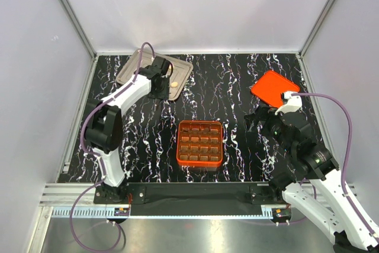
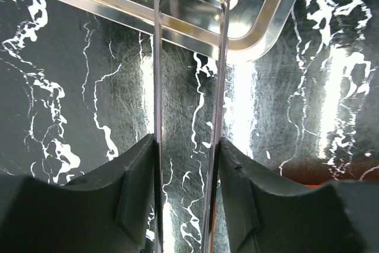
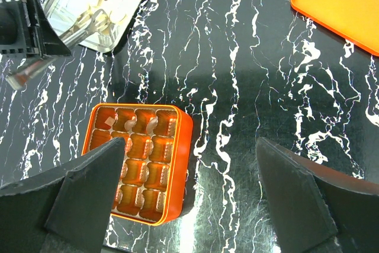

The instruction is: Pack the chocolate

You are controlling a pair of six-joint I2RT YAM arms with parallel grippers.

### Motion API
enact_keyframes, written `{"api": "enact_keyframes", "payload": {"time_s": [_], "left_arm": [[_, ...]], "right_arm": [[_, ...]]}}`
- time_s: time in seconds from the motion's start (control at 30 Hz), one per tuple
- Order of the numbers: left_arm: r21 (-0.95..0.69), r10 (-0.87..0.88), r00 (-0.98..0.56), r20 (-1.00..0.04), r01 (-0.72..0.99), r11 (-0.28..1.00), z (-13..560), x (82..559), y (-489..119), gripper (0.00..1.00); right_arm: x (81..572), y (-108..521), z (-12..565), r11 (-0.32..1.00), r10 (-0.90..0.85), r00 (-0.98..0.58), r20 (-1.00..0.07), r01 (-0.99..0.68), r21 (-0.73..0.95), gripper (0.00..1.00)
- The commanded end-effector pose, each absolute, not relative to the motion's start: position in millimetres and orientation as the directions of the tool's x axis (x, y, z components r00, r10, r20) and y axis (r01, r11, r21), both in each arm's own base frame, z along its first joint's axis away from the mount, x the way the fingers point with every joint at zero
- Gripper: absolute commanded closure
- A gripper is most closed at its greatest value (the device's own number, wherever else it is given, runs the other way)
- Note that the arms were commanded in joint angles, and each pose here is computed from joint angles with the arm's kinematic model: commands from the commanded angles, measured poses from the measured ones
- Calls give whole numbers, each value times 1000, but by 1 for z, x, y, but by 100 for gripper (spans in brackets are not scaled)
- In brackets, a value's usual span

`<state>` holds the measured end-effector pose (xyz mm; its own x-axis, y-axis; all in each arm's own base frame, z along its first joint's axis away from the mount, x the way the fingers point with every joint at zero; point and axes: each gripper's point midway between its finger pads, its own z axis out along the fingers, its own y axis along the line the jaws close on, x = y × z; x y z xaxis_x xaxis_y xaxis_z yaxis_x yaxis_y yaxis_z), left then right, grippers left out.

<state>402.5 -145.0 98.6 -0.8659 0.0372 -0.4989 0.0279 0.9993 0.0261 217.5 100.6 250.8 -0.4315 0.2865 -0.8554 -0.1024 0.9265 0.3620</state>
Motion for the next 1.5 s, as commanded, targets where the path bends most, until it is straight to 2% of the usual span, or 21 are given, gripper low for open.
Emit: {"api": "enact_keyframes", "payload": {"time_s": [0.0, 0.27, 0.6, 0.83, 1.13, 1.33, 1.47], "left_arm": [[-8, 31, -848, -530, 41, 999, 99, 416, -153, 55], [14, 39, -855, -518, 37, 999, 107, 410, -147, 61], [27, 38, -811, -583, 27, 999, 164, 401, -136, 64], [-22, 32, -780, -626, 58, 998, 201, 383, -138, 65], [-67, 161, -706, -689, 283, 957, 241, 328, -193, 66], [-134, 250, -665, -704, 470, 872, 239, 268, -247, 66], [-163, 277, -660, -699, 524, 836, 229, 237, -265, 66]], "right_arm": [[224, 102, 263, 924, 298, -383, -875, -115, 365, 0], [224, 101, 265, 925, 297, -378, -877, -114, 362, 0], [223, 101, 270, 919, 313, -374, -873, -114, 378, 0], [220, 100, 270, 915, 324, -384, -865, -106, 390, 0], [215, 95, 278, 911, 344, -365, -865, -95, 402, 0], [212, 86, 277, 915, 353, -357, -865, -61, 399, 0], [211, 82, 279, 916, 357, -343, -869, -52, 397, 0]]}}
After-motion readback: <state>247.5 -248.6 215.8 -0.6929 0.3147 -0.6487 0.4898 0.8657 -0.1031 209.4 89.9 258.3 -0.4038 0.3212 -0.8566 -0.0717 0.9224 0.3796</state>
